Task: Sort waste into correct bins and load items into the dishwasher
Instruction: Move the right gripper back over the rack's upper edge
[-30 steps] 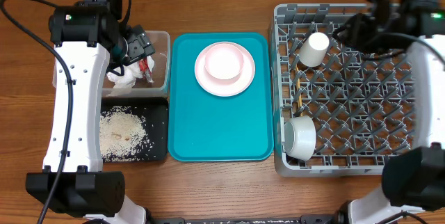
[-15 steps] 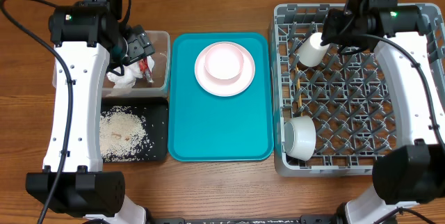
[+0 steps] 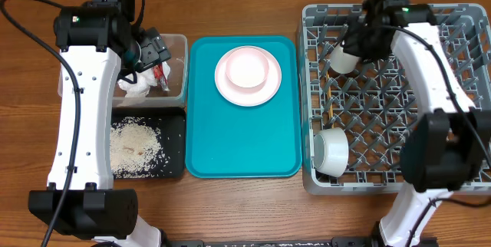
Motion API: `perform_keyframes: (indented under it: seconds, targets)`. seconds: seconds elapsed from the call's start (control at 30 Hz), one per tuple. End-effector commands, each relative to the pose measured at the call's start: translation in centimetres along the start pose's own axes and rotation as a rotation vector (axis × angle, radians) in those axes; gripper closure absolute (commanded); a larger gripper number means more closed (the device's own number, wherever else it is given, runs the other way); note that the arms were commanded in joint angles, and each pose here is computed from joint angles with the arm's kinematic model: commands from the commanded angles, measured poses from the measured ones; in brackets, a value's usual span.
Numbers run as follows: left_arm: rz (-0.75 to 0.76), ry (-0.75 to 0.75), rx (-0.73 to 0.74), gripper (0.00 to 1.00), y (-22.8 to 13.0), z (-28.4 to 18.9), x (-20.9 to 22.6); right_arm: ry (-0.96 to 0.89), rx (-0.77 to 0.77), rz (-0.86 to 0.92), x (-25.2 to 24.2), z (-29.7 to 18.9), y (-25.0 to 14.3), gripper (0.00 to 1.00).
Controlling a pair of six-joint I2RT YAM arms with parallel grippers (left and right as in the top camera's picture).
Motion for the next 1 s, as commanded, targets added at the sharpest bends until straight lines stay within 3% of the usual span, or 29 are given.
perform_keyframes:
  seconds: [0.0, 0.23, 0.43, 0.57, 0.6, 0.63, 0.67, 0.8, 0.97]
  targets:
    - [0.000, 0.005, -0.014, 0.00, 0.2, -0.3, 0.1, -0.033, 0.041, 0.009, -0.6, 2.4, -0.4, 0.96]
    - [0.001, 0.005, -0.014, 0.00, 0.2, -0.3, 0.1, -0.030, 0.034, 0.011, -0.5, 1.5, 0.0, 0.96]
    - [0.000, 0.005, -0.014, 0.00, 0.2, -0.3, 0.1, 0.041, -0.021, -0.004, 1.6, -5.1, 0.8, 0.92]
    - [0.001, 0.005, -0.014, 0.00, 0.2, -0.3, 0.1, 0.262, 0.058, -0.017, 4.7, -10.0, -1.3, 0.70]
    - [0.000, 0.005, -0.014, 0.00, 0.2, -0.3, 0.1, 0.326, 0.090, -0.020, 5.5, -10.9, -2.0, 0.45]
    - [0.001, 0.005, -0.014, 0.00, 0.2, -0.3, 0.1, 0.395, 0.125, -0.024, 6.3, -12.0, -2.8, 0.13]
    - [0.001, 0.005, -0.014, 0.00, 0.2, -0.3, 0.1, 0.449, 0.158, -0.026, 6.9, -12.6, -3.5, 0.00]
    - [0.001, 0.005, -0.014, 0.00, 0.2, -0.3, 0.1, 0.597, 0.314, -0.010, 8.6, -14.2, -6.0, 0.00]
    - [0.000, 0.005, -0.014, 0.00, 0.2, -0.3, 0.1, 0.607, 0.378, -0.074, 10.9, -14.0, -8.6, 0.00]
Point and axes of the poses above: each gripper's point midway between its finger pads, its own z axis out along the fingers, its own x axis along the line the jaws close on, y = z × x, the point moved 3 cm from there along -z, back along the fingers, and after that the axes turned 12 degrees about z, right-handed, at the moved point
